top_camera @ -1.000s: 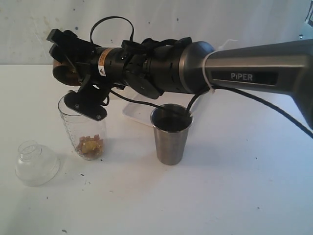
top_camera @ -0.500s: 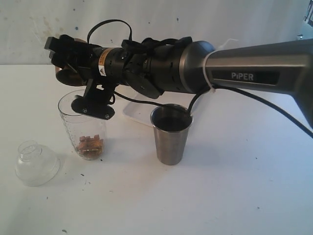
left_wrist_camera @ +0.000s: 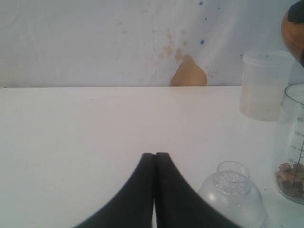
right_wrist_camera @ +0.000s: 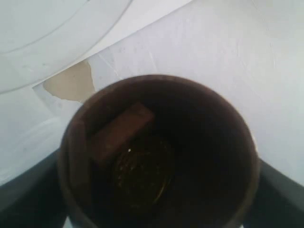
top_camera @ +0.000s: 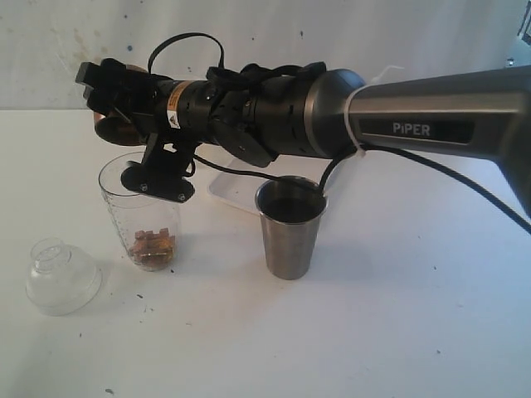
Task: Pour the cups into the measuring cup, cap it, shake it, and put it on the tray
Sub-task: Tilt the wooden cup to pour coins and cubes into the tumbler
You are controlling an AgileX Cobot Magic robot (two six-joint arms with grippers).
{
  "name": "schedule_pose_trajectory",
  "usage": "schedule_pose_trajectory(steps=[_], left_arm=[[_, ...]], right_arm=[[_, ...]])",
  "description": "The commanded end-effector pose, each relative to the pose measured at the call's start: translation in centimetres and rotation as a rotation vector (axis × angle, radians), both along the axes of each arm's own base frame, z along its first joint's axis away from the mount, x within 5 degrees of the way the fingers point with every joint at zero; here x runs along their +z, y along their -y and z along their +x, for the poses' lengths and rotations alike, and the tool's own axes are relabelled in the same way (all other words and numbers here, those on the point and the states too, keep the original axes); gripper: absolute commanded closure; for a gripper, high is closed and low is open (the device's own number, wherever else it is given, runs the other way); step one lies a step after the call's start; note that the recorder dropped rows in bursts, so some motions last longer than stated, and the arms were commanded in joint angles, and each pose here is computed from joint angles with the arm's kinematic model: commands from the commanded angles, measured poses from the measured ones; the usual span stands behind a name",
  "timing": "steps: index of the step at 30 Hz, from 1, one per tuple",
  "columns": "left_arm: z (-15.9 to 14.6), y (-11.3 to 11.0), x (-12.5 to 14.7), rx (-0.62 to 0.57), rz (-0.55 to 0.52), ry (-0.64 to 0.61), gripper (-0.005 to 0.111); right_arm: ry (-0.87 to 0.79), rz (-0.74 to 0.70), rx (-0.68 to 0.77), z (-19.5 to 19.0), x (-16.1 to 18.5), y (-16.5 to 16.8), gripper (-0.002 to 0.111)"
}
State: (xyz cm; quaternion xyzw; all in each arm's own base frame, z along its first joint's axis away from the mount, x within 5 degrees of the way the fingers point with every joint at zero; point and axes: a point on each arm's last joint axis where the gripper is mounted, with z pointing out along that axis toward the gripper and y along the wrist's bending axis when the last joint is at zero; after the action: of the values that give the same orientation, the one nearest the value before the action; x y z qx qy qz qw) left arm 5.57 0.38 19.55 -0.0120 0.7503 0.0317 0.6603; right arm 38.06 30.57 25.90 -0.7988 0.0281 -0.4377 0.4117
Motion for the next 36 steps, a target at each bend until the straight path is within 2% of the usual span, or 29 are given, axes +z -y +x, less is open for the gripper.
schedule_pose_trajectory(steps=[1,13,18,22,30,36], left_arm=[[0.01,0.01,-0.08,-0.001,0.000,0.010,0.107],[0.01,0.01,-0.08,-0.001,0.000,0.010,0.107],[0.01,0.01,-0.08,-0.001,0.000,0.010,0.107],[0.01,0.01,-0.08,-0.001,0.000,0.010,0.107],[0.01,0.01,-0.08,-0.001,0.000,0.010,0.107],[0.01,0.01,-0.08,-0.001,0.000,0.010,0.107]], right_arm=[[0.028,0.027,0.008,-0.21,1.18,0.01,0.108],[0.058,0.033,0.024,-0.24,1.42,-0.11,0.108],[0.161,-0.120,0.062,-0.22,1.20,0.00,0.108],[0.222,-0.098,0.094,-0.33,1.70,-0.28,0.108],[0.202,-0.119,0.083,-0.20,1.39,-0.11,0.108],[0.259,-0.179,0.122,-0.32,1.38,-0.23,0.108]])
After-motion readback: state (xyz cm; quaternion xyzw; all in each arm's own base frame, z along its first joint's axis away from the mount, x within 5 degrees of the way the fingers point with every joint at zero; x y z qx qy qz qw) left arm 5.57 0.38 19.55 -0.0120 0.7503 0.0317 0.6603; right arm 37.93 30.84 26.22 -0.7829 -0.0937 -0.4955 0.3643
